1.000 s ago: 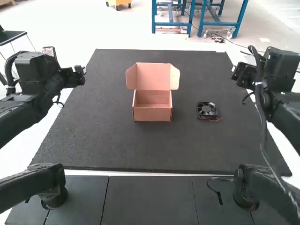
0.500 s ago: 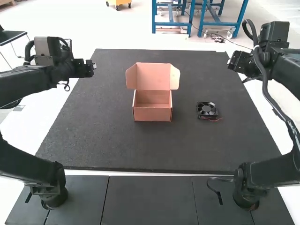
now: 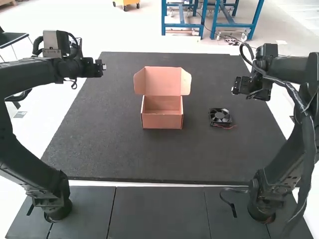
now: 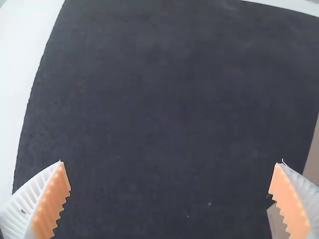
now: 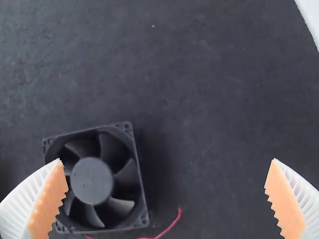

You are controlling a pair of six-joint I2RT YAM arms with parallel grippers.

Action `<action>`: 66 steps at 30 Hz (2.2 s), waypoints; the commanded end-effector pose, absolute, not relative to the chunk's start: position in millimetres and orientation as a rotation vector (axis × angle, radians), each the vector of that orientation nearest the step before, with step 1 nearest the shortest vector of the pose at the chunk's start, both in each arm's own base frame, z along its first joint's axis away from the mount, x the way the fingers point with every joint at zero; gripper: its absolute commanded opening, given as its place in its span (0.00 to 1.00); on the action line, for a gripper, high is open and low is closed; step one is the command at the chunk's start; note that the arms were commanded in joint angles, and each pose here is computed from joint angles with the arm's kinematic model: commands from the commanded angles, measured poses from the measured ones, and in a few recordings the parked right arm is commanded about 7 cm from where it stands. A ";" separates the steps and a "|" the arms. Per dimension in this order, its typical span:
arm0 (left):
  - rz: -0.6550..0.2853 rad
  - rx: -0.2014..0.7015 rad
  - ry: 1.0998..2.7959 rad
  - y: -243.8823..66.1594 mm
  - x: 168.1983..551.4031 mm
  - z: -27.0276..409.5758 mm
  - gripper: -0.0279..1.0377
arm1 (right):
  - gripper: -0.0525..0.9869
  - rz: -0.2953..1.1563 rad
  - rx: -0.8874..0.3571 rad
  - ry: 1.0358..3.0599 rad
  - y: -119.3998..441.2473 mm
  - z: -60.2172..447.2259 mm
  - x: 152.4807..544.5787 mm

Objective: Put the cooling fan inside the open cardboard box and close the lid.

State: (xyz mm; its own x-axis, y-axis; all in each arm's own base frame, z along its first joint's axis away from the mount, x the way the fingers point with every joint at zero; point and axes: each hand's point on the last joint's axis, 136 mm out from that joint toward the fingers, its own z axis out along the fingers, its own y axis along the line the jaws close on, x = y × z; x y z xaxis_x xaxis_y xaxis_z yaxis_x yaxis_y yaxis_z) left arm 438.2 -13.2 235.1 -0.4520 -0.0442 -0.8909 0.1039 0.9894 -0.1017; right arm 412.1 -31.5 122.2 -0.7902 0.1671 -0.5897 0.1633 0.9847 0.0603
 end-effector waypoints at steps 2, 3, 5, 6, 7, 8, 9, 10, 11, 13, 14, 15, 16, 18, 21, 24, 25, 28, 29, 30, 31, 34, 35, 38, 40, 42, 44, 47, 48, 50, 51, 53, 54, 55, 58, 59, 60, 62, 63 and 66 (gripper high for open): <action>-0.150 0.050 2.054 -11.0 450.1 234.7 0.91 | 0.92 0.003 0.189 2.476 -28.1 126.8 429.7; -0.151 0.050 2.059 -10.1 451.4 232.9 0.91 | 0.92 0.003 0.184 2.487 -26.5 122.4 431.1; -0.155 0.052 2.061 -9.6 454.0 231.1 0.91 | 0.92 0.004 0.177 2.517 -22.9 110.9 433.2; -0.158 0.056 2.058 -11.3 454.7 231.9 0.91 | 0.92 0.007 0.173 2.534 -20.2 106.7 432.8; -0.161 0.060 2.060 -12.9 455.7 231.7 0.91 | 0.92 0.009 0.168 2.550 -17.5 102.0 432.4; -0.162 0.062 2.060 -13.6 456.2 232.5 0.91 | 0.92 0.003 0.165 2.556 -16.6 99.4 432.7; -0.169 0.065 2.061 -14.6 456.7 232.4 0.91 | 0.92 -0.012 0.162 2.566 -16.7 95.4 432.7; -0.175 0.070 2.062 -16.1 456.8 232.5 0.91 | 0.92 -0.017 0.158 2.577 -15.5 92.5 432.1; -0.185 0.074 2.066 -17.2 456.8 231.4 0.91 | 0.92 -0.024 0.157 2.591 -15.2 89.4 430.9; -0.194 0.080 2.067 -19.2 457.2 231.3 0.91 | 0.92 -0.031 0.151 2.619 -13.9 83.1 428.0; -0.200 0.084 2.063 -20.2 457.9 232.9 0.91 | 0.92 -0.055 0.153 2.631 -16.8 81.0 426.0; -0.201 0.084 2.063 -19.7 458.0 233.3 0.91 | 0.92 -0.086 0.155 2.649 -20.5 77.3 423.4; -0.207 0.088 2.064 -21.2 458.0 233.1 0.91 | 0.92 -0.097 0.161 2.666 -22.8 74.2 420.6; -0.215 0.092 2.062 -22.0 458.5 234.4 0.91 | 0.92 -0.114 0.167 2.700 -26.1 70.7 414.3; -0.220 0.093 2.063 -21.6 458.3 234.9 0.91 | 0.92 -0.143 0.176 2.726 -31.0 66.9 408.2; -0.226 0.099 2.057 -23.8 459.0 238.3 0.91 | 0.92 -0.147 0.191 2.741 -34.6 62.3 404.6; -0.225 0.100 2.054 -23.8 459.4 239.3 0.91 | 0.92 -0.150 0.191 2.750 -34.9 59.3 403.4; -0.225 0.102 2.046 -24.5 460.4 242.8 0.91 | 0.92 -0.161 0.188 2.779 -35.2 52.7 399.9; -0.225 0.102 2.045 -24.4 460.6 243.6 0.91 | 0.92 -0.161 0.188 2.785 -35.2 50.2 399.9; -0.225 0.102 2.043 -24.4 460.8 244.3 0.91 | 0.92 -0.163 0.188 2.786 -35.5 49.5 400.6; -0.227 0.103 2.043 -24.7 460.8 244.7 0.91 | 0.92 -0.163 0.190 2.786 -35.5 49.1 402.2; -0.227 0.103 2.043 -24.7 460.8 245.5 0.91 | 0.92 -0.165 0.188 2.800 -35.6 45.5 403.6; -0.228 0.102 2.045 -24.7 460.6 244.7 0.91 | 0.92 -0.166 0.185 2.808 -35.6 44.5 403.4; -0.227 0.100 2.045 -24.0 460.3 245.5 0.92 | 0.92 -0.166 0.185 2.814 -35.6 42.6 405.4; -0.225 0.097 2.046 -22.6 460.2 245.2 0.92 | 0.92 -0.166 0.185 2.814 -35.7 42.2 406.9; -0.225 0.097 2.046 -22.6 460.2 245.2 0.92 | 0.92 -0.166 0.185 2.815 -35.7 41.2 408.0; -0.225 0.097 2.046 -22.6 460.2 245.2 0.92 | 0.92 -0.169 0.188 2.818 -36.6 39.8 408.4; -0.226 0.095 2.045 -22.6 460.0 245.8 0.92 | 0.92 -0.170 0.187 2.827 -36.6 36.8 408.4; -0.226 0.096 2.043 -22.6 460.2 246.5 0.92 | 0.92 -0.171 0.187 2.835 -36.6 34.8 407.3; -0.228 0.095 2.045 -23.3 460.1 247.0 0.92 | 0.92 -0.172 0.185 2.844 -36.6 31.6 406.7; -0.229 0.097 2.045 -24.0 459.6 247.3 0.92 | 0.92 -0.172 0.187 2.850 -36.6 29.9 406.5; -0.229 0.096 2.040 -24.0 460.2 249.5 0.92 | 0.92 -0.173 0.180 2.868 -35.3 26.7 405.3; -0.231 0.096 2.039 -24.7 460.4 250.2 0.92 | 0.92 -0.173 0.177 2.874 -34.0 25.0 405.1; -0.233 0.097 2.040 -25.0 460.5 249.5 0.92 | 0.92 -0.173 0.175 2.877 -34.0 24.8 405.7; -0.233 0.096 2.035 -24.9 461.3 252.4 0.92 | 0.92 -0.174 0.175 2.881 -34.1 22.7 408.2; -0.232 0.096 2.031 -24.9 461.3 253.8 0.92 | 0.92 -0.174 0.177 2.886 -34.1 21.1 408.3; -0.232 0.096 2.031 -24.9 461.3 254.2 0.92 | 0.92 -0.174 0.177 2.887 -34.1 21.0 408.9; -0.234 0.098 2.030 -25.2 461.5 255.3 0.93 | 0.92 -0.174 0.177 2.889 -34.2 21.2 410.8; -0.237 0.099 2.031 -25.7 461.2 255.4 0.93 | 0.92 -0.175 0.177 2.895 -34.2 21.3 410.4; -0.242 0.101 2.029 -26.5 461.3 256.2 0.93 | 0.92 -0.175 0.172 2.892 -33.6 23.5 413.4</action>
State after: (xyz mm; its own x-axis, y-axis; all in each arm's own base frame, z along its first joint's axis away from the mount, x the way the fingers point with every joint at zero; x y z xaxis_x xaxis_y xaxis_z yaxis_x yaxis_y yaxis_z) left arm 456.6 -22.8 235.9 -0.4949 -0.0421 -0.8679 0.1530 0.9790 -0.1347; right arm 406.2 -29.5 19.1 -0.9673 0.1064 -0.2301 0.1303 0.9872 -0.0916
